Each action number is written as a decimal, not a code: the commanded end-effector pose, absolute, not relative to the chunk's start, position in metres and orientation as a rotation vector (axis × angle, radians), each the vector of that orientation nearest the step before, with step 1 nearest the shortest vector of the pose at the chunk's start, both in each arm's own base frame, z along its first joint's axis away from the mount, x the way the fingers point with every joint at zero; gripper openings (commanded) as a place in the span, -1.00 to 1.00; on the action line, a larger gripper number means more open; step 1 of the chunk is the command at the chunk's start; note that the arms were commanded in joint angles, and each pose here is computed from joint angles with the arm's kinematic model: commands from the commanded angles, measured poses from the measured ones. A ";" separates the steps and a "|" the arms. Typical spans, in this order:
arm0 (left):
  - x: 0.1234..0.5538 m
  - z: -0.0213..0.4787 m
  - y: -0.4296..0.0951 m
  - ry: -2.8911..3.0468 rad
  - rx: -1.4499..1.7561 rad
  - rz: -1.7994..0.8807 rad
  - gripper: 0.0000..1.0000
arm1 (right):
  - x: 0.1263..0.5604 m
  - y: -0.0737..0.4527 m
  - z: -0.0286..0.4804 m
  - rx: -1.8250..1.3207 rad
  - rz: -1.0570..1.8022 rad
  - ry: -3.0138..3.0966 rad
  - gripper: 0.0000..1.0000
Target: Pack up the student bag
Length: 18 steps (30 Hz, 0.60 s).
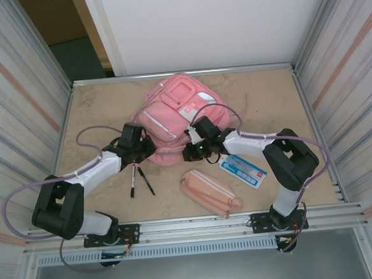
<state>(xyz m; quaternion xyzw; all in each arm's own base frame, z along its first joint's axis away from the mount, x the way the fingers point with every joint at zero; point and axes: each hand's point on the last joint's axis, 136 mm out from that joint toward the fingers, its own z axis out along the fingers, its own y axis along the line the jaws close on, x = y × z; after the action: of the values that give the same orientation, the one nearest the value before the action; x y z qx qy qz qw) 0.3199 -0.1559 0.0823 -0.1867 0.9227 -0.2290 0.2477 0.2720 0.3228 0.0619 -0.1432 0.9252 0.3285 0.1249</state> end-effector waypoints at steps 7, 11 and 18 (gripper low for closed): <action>0.306 0.093 -0.121 2.510 -0.515 -0.627 -1.00 | 0.292 0.251 0.043 -0.301 0.664 2.780 -0.95; 0.308 0.104 -0.128 2.518 -0.456 -0.666 -1.00 | 0.306 0.232 0.035 -0.218 0.611 2.805 -0.81; 0.300 0.110 -0.139 2.529 -0.426 -0.760 -0.82 | 0.303 0.239 0.056 -0.261 0.694 2.750 -0.35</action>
<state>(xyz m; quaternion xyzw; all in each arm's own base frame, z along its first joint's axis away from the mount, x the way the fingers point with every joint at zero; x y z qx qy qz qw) 0.3023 -0.1362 0.0887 -0.1781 0.9229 -0.2599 0.2212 0.2969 0.2465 0.0357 -0.0860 0.9581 0.2464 0.1184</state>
